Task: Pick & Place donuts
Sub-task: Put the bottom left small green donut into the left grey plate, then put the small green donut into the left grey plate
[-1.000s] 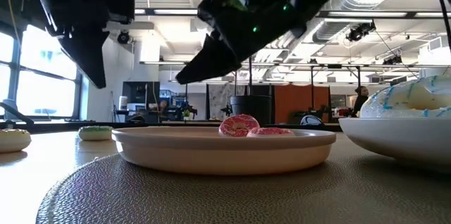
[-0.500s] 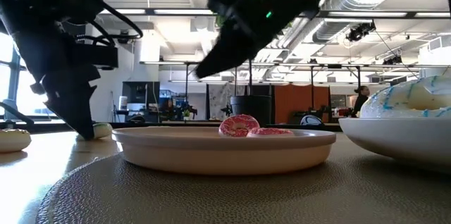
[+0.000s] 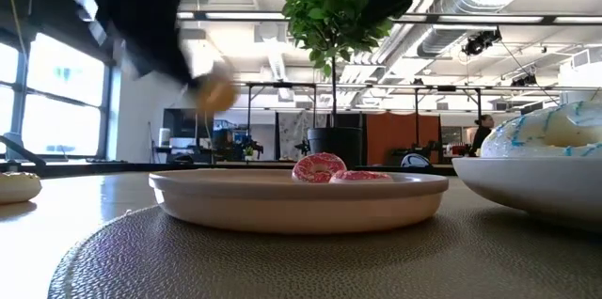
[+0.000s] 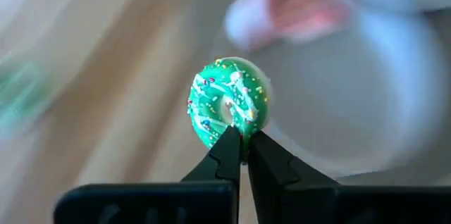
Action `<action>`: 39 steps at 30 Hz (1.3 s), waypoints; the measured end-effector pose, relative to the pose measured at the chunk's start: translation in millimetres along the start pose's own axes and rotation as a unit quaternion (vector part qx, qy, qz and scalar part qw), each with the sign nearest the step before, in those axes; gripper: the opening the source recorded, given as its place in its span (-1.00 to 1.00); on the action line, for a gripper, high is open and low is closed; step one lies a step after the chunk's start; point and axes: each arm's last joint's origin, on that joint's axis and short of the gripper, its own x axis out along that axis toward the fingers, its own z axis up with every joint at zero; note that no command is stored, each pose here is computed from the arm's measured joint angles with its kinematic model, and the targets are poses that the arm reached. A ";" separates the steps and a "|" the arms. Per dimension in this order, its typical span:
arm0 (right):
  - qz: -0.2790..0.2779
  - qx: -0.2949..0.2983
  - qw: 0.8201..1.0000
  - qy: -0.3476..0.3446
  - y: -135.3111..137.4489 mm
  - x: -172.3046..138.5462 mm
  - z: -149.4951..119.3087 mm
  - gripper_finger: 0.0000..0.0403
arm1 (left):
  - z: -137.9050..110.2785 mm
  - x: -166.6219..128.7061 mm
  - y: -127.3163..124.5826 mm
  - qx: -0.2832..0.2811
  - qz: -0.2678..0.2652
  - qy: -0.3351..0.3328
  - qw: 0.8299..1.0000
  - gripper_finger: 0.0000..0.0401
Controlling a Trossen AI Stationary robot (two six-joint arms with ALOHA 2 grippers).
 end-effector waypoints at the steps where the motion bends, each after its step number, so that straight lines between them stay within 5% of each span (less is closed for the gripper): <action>1: 0.001 -0.001 1.000 -0.002 0.5 -6.1 -0.2 -0.38 | 7.1 -0.7 -9.5 0.024 -0.031 -0.020 0.999 -0.98; 4: 0.004 -0.001 1.000 -0.011 1.6 -16.8 0.0 -0.40 | 19.3 5.8 -26.2 0.085 -0.061 -0.049 0.993 -0.97; 15: 0.022 0.011 1.000 0.017 16.7 -19.6 -6.5 -0.42 | 3.7 61.3 -42.3 0.168 -0.004 0.040 0.985 -0.89; 20: 0.028 0.001 0.999 0.016 24.6 -20.3 -7.1 -0.42 | 13.3 53.5 -44.6 0.188 0.039 0.051 0.980 -0.64; 28: 0.019 -0.006 1.000 0.013 31.0 -21.5 -7.6 -0.42 | 21.6 49.3 -52.0 0.222 0.005 0.056 0.973 -0.26; 35: 0.025 -0.009 1.000 0.014 33.3 -21.9 -7.8 -0.42 | 27.6 35.4 -54.3 0.213 -0.015 0.042 0.976 -0.19; 39: 0.025 -0.009 1.000 0.015 33.0 -21.8 -8.0 -0.41 | 35.5 10.9 -41.8 0.192 0.050 0.022 0.980 -0.19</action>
